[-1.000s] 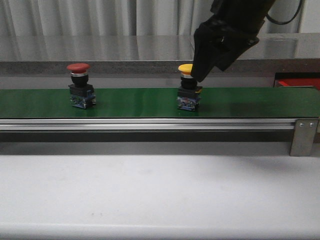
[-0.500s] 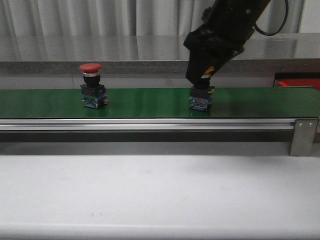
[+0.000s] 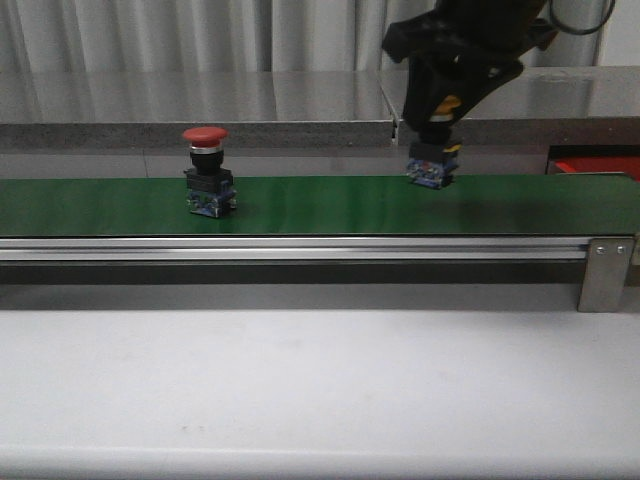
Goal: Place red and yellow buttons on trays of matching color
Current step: 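Lift the yellow button and carry it over the yellow tray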
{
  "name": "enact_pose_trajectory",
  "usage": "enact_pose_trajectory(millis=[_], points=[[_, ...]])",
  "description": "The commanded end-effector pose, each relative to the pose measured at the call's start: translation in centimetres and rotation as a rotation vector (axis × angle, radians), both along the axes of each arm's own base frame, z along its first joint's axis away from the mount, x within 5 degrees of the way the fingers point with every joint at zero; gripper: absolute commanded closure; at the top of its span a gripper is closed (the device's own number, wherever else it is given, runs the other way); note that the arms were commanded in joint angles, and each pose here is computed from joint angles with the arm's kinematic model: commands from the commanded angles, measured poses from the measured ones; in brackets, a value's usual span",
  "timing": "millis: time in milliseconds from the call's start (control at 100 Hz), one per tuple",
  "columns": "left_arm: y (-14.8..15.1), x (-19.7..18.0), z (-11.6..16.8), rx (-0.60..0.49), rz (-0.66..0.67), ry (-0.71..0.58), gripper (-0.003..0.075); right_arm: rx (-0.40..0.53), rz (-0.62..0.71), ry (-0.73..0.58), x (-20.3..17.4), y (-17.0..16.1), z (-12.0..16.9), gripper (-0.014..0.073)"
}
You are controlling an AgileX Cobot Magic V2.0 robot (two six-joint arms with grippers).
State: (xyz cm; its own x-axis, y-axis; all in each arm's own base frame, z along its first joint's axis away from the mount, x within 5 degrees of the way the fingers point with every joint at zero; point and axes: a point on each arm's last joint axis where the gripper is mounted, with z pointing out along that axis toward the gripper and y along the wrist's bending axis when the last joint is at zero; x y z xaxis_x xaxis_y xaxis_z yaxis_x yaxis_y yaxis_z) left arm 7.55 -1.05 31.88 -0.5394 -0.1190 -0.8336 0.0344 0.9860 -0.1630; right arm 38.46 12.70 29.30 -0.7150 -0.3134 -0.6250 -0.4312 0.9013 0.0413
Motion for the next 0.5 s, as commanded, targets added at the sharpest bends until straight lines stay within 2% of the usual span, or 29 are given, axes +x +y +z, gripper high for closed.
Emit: enact_pose_trajectory(millis=[0,150,490], points=[[0.0,0.3,1.3,-0.026,0.009,-0.084,0.0741,0.039,-0.110,-0.132,-0.6,-1.8,4.2,0.0513],[0.0,0.3,1.3,-0.026,0.009,-0.084,0.0741,0.039,-0.203,-0.124,-1.5,-4.4,4.5,0.0513],[0.0,0.3,1.3,-0.026,0.009,-0.084,0.0741,0.014,-0.435,-0.100,-4.2,-11.6,3.0,0.0513]])
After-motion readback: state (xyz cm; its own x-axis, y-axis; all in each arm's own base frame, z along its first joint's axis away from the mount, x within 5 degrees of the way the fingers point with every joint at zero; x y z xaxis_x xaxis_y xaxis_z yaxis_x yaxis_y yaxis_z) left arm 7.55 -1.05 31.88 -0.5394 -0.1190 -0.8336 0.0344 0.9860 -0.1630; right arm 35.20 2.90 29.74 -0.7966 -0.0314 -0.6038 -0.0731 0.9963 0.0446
